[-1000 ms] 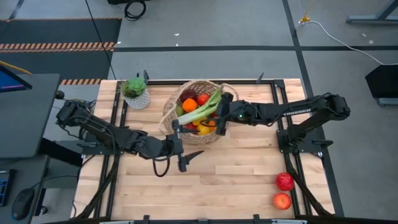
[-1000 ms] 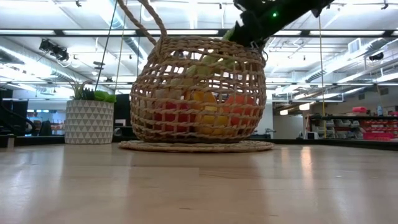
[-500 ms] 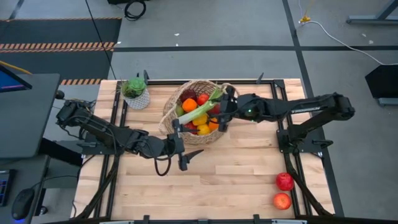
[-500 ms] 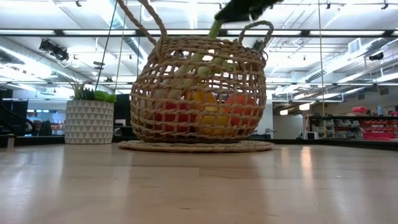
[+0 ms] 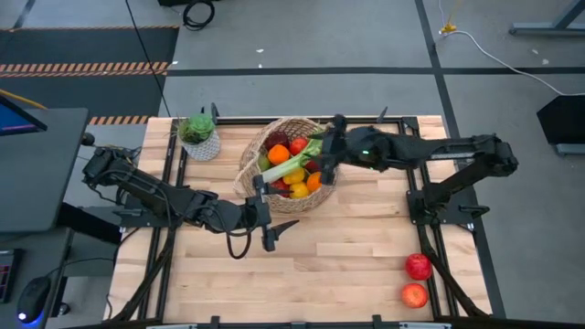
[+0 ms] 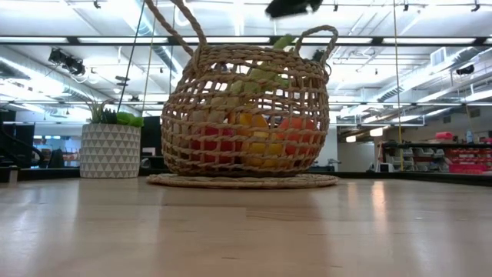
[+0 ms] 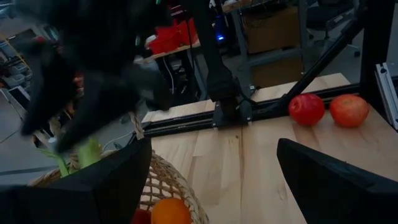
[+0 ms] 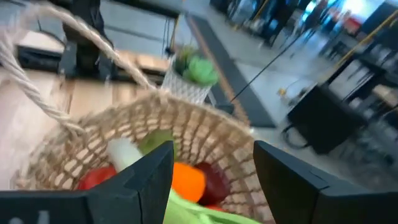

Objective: Build produce basket
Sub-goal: Put the celery into the basket, then put the apple into the basket

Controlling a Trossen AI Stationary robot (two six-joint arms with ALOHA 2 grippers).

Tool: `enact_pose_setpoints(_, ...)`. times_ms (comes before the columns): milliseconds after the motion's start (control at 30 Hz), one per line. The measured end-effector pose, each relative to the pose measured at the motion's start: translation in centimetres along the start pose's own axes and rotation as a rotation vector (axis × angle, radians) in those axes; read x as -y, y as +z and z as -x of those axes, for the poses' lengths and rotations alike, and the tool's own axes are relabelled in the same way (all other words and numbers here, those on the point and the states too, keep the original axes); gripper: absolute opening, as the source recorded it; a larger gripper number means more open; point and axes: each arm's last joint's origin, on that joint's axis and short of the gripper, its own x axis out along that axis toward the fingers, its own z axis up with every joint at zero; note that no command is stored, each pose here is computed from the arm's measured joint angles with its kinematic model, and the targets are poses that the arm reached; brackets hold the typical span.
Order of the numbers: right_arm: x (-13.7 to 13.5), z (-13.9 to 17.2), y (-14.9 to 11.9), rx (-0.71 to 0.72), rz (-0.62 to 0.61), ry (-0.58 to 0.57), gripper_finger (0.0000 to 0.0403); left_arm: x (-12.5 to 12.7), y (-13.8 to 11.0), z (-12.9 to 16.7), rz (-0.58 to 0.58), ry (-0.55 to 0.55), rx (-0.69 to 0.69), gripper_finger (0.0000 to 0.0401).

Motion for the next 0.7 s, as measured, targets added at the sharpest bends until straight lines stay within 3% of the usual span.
enact_pose_setpoints(233,-1.6,-6.1,-3.6,-0.195,0.034,0.065,0.0225,0.0,0.0,0.0,0.001,0.001,0.000,0.0354)
enact_pose_setpoints(367,-1.9,-7.5,-5.0,-0.275,0.053,0.070,0.0225,0.0,0.0,0.0,0.005,0.001,0.001,0.0354)
enact_pose_setpoints(500,-1.8,-6.0,-3.7,-0.251,0.050,0.082,0.0225,0.0,0.0,0.0,0.012,0.001,0.001,0.0354)
enact_pose_setpoints(700,-1.0,-0.8,-0.8,-0.132,0.003,0.110,0.0225,0.0,0.0,0.0,0.012,0.001,0.000,0.0354)
